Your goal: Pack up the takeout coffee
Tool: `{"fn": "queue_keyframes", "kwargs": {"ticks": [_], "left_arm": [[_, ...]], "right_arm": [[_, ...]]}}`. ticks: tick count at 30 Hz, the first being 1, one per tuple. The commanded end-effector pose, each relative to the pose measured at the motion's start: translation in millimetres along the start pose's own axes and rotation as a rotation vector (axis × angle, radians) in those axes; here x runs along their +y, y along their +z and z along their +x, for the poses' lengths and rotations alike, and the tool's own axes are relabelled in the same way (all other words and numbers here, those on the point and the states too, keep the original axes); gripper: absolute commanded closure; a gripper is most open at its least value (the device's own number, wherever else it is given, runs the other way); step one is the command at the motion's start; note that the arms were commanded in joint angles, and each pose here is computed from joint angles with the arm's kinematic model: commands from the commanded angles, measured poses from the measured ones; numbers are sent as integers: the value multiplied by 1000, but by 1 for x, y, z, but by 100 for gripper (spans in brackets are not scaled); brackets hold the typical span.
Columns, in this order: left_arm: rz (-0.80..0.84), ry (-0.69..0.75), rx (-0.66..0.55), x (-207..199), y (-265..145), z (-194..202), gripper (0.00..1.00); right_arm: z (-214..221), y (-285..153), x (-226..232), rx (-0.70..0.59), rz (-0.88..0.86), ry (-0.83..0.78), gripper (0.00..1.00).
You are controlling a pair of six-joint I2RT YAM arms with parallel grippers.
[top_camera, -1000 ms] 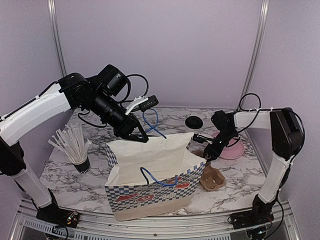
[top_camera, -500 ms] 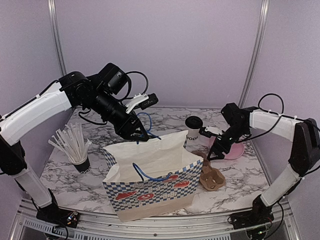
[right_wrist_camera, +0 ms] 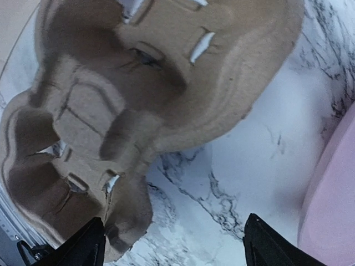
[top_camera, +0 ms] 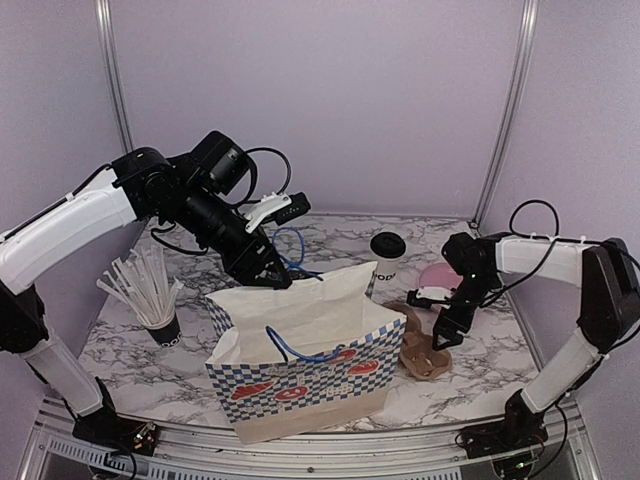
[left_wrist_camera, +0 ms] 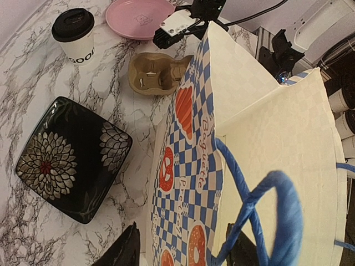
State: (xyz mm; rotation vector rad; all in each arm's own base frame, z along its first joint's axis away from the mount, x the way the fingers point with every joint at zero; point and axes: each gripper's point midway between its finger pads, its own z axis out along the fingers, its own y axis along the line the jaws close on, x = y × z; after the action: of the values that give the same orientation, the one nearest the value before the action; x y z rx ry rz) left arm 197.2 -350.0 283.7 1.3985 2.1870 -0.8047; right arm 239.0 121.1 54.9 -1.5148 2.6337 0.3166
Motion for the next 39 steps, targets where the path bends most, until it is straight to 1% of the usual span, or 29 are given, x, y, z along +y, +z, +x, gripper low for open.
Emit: {"fn": "queue_keyframes", "kwargs": {"ticks": [1,4,6,8,10,12,15,17,18,22,25,30,39], "left_arm": [[7,-1,14,-6,-5,7,46],[10,1,13,-6,-4,6,46],[10,1,12,-7,-5,6,46],[15,2,12,-7,-4,6,46],[21,3,15,-7,-2,6,46],[26,1,18,-8,0,6,46],[33,4,19,-10,0,6,47],[40,5,14,-12,-1,4,49],[42,5,11,-12,-2,4,50],[36,-2,11,-11,-2,4,54],[35,-9,10,-12,-3,4,55],[30,-17,14,-11,-3,7,56],[28,-27,38,-8,4,13,56]], "right_arm": [[-10,-14,-52,-10,177,110,19],[-10,-24,-77,-28,234,183,21],[-14,-34,-87,-49,274,199,21],[-21,-42,-86,-87,273,187,21],[-28,-49,-74,-127,226,134,23],[-35,-55,-49,-177,128,43,25],[-42,-68,-20,-252,41,-83,29],[-46,-72,2,-287,-18,-173,31],[-49,-71,7,-292,-29,-200,34],[-59,-58,22,-272,-62,-274,45],[-64,-43,20,-233,-67,-260,51],[-66,-24,14,-178,-63,-224,52],[-63,-9,8,-116,-17,-182,51]]}}
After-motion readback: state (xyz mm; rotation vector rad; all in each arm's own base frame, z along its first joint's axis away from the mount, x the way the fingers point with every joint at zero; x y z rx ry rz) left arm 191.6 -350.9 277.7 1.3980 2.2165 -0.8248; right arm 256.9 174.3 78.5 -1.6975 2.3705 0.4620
